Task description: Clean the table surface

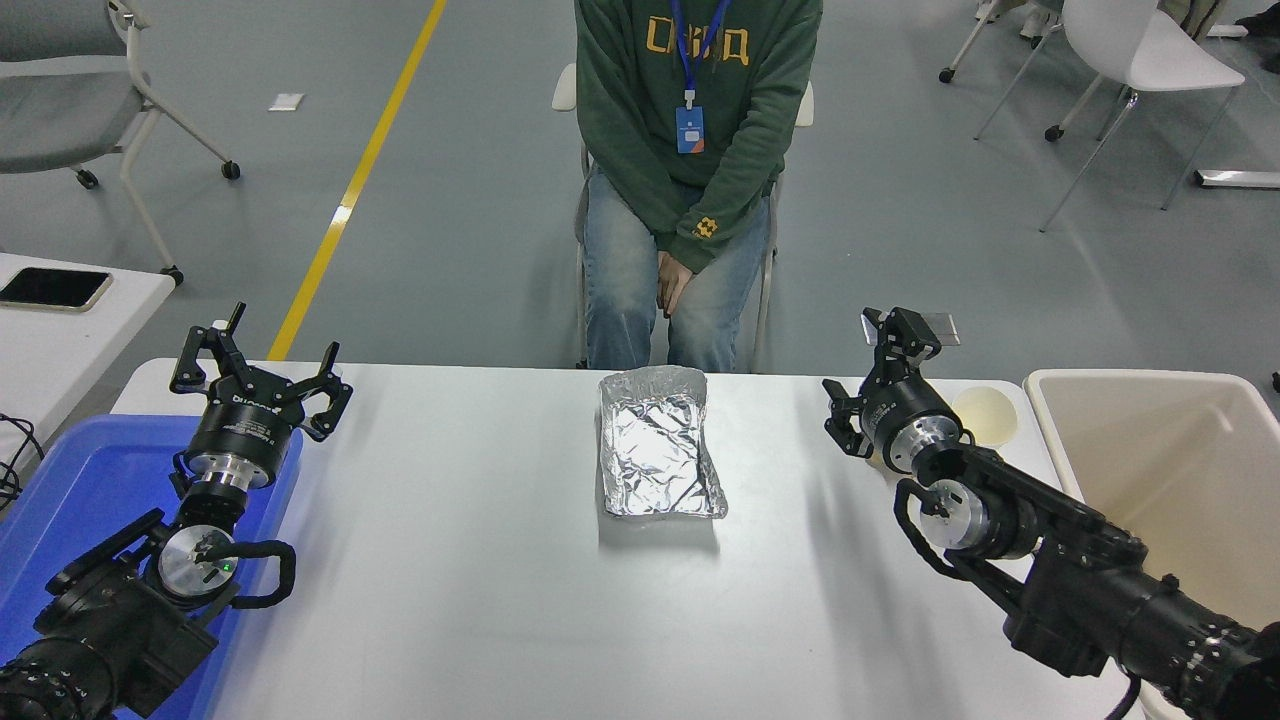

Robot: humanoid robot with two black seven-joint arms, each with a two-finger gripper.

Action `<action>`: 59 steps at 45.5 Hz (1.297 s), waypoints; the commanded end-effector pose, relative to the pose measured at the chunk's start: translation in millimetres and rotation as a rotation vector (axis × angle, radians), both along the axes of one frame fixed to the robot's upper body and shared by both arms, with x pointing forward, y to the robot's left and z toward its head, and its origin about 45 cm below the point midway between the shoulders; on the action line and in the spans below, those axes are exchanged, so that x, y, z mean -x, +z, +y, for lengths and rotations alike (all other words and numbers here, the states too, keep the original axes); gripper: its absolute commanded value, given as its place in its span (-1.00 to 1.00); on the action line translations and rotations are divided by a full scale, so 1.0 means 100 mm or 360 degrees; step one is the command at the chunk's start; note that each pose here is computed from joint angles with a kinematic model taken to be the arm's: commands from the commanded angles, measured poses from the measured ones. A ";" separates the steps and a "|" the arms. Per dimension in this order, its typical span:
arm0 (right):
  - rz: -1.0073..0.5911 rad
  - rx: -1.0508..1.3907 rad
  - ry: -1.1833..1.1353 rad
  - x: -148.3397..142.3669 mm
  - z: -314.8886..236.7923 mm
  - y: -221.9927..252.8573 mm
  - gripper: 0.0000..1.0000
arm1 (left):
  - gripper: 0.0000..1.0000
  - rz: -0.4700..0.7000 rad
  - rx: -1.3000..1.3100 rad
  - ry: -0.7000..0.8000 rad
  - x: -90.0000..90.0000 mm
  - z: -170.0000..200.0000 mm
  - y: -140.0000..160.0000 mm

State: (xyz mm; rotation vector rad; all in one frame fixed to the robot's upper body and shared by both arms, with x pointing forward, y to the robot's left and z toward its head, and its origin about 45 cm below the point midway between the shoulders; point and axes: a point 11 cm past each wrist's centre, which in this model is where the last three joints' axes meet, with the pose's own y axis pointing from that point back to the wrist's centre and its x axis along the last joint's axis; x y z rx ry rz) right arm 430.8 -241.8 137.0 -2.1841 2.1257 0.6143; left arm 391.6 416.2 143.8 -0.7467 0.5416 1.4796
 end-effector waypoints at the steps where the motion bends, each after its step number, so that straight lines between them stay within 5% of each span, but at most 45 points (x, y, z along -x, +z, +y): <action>1: -0.0007 0.0002 -0.0002 -0.01 0.01 0.02 1.00 | 1.00 0.0005 -0.0003 -0.0006 0.00 0.00 0.00; 59: -0.0063 0.0062 -0.0026 -0.10 -0.14 0.18 1.00 | 1.00 0.0001 0.0000 -0.0004 0.00 -0.01 0.00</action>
